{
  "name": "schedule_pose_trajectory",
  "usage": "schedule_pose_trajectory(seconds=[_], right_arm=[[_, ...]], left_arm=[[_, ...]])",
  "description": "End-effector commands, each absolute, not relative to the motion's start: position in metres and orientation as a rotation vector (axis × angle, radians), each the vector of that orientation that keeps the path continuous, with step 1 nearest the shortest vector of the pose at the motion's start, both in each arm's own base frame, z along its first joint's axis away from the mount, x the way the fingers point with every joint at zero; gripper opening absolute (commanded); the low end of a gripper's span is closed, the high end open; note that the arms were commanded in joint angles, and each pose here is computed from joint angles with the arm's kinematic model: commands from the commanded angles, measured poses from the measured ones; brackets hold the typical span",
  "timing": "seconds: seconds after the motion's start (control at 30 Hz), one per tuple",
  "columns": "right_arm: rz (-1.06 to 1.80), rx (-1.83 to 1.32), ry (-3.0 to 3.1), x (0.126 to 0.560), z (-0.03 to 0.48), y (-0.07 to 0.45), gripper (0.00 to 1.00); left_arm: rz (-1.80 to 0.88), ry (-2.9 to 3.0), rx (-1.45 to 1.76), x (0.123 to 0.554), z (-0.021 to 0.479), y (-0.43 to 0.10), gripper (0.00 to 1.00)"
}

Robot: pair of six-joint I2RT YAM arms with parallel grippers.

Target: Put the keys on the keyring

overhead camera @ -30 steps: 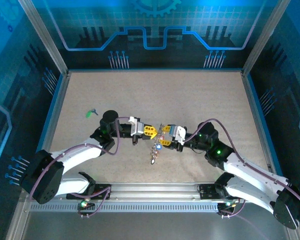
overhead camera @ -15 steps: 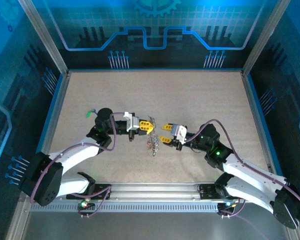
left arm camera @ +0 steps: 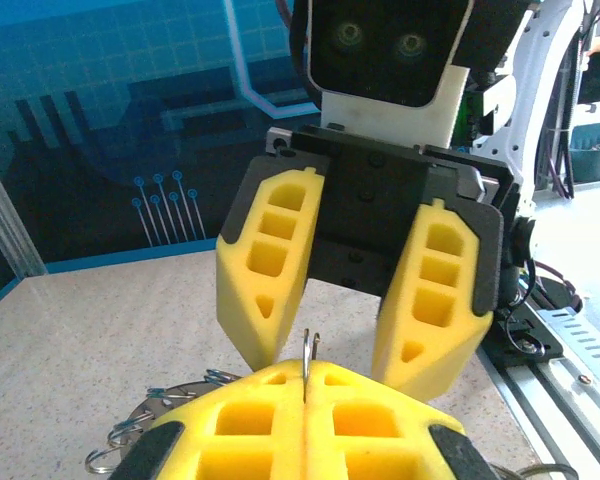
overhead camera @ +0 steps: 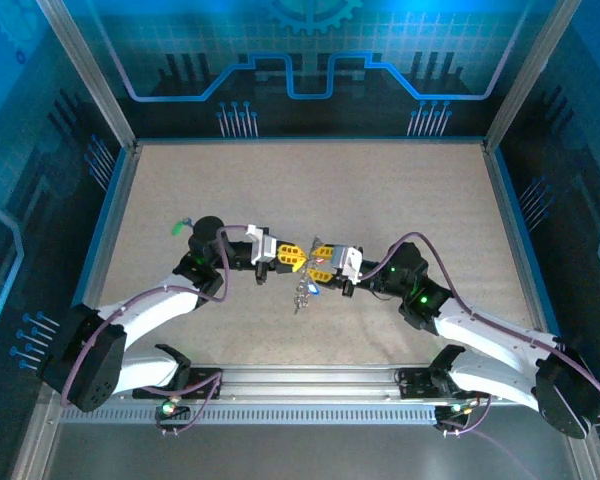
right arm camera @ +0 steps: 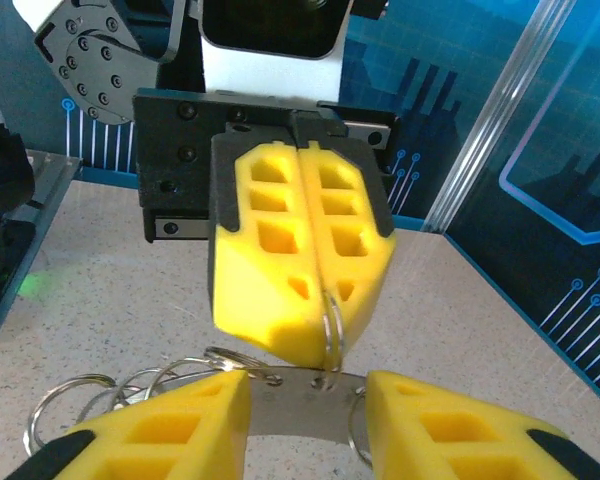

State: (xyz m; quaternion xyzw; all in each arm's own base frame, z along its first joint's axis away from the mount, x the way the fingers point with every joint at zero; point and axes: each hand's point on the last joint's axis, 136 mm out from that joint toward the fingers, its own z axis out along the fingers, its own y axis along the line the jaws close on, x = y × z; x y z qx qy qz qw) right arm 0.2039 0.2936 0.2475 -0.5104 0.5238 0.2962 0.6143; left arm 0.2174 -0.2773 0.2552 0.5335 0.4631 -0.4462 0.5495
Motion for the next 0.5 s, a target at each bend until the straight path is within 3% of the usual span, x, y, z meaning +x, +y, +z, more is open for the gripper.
schedule_pose_trajectory(seconds=[0.0, 0.13, 0.47], right_arm=[[0.686, -1.163, 1.152, 0.2032, 0.2648, 0.2984, 0.29], [0.684, -1.175, 1.154, 0.2036, 0.2635, 0.3002, 0.21], [0.670, -1.185, 1.131, 0.2018, 0.2647, 0.3062, 0.23]], left_arm=[[-1.079, 1.023, 1.307, 0.2063, 0.2602, -0.2789, 0.00], [-1.086, 1.023, 1.314, 0.2047, 0.2588, -0.2800, 0.00], [-1.088, 1.039, 1.337, 0.2017, 0.2538, -0.2838, 0.00]])
